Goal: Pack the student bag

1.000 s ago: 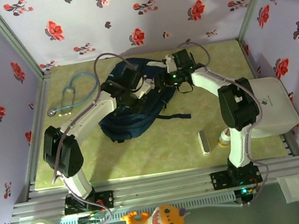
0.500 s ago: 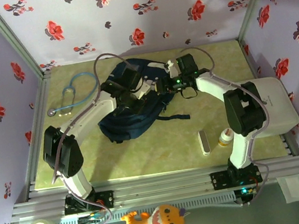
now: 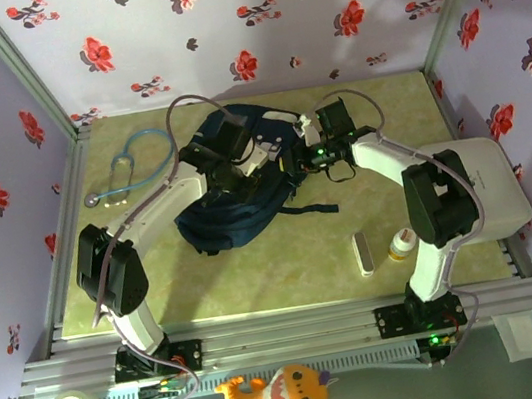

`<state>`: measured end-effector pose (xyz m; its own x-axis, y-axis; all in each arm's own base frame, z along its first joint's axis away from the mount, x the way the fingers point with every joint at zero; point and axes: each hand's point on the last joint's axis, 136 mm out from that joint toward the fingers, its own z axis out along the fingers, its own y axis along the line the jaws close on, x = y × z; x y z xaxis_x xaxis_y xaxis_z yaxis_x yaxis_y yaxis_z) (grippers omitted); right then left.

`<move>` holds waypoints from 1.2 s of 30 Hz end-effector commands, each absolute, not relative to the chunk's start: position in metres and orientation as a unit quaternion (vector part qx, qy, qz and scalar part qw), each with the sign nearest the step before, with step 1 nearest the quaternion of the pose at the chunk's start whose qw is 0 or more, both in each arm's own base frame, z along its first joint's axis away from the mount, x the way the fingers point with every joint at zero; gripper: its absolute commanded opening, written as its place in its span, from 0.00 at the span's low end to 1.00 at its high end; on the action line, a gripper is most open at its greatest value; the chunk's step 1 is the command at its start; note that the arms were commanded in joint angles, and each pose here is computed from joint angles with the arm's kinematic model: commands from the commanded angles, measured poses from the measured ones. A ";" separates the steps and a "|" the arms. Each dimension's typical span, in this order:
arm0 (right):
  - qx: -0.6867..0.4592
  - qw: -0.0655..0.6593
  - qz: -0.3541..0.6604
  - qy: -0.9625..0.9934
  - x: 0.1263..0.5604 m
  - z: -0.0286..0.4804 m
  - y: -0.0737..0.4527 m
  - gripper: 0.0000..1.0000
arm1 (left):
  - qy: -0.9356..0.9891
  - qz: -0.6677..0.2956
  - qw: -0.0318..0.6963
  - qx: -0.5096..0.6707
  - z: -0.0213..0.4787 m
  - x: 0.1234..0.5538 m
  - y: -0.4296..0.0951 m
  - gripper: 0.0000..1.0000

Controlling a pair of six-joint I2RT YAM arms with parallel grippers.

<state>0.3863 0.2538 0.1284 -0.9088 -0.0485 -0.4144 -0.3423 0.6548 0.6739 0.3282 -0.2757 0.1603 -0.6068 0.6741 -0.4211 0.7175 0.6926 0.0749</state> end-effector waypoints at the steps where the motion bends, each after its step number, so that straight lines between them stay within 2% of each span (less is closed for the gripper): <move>1: -0.136 0.183 0.379 0.897 0.376 0.130 0.249 0.37 | 0.887 -0.073 0.270 0.368 0.191 0.341 -0.281 0.00; 3: -0.146 0.177 0.387 0.893 0.372 0.132 0.251 0.41 | 0.887 -0.074 0.269 0.367 0.191 0.341 -0.281 0.00; 6: -0.154 0.175 0.394 0.889 0.369 0.134 0.253 0.40 | 0.888 -0.074 0.268 0.366 0.190 0.340 -0.281 0.00; 12: -0.156 0.183 0.385 0.891 0.372 0.134 0.251 0.25 | 0.888 -0.076 0.269 0.366 0.191 0.340 -0.281 0.00; 24: -0.154 0.193 0.382 0.891 0.375 0.140 0.250 0.05 | 0.890 -0.077 0.268 0.360 0.190 0.340 -0.282 0.00; 30: -0.157 0.206 0.382 0.887 0.368 0.145 0.248 0.00 | 0.894 -0.079 0.266 0.353 0.187 0.343 -0.283 0.00; 36: -0.176 0.210 0.386 0.881 0.350 0.149 0.257 0.00 | 0.898 -0.097 0.272 0.332 0.186 0.348 -0.292 0.00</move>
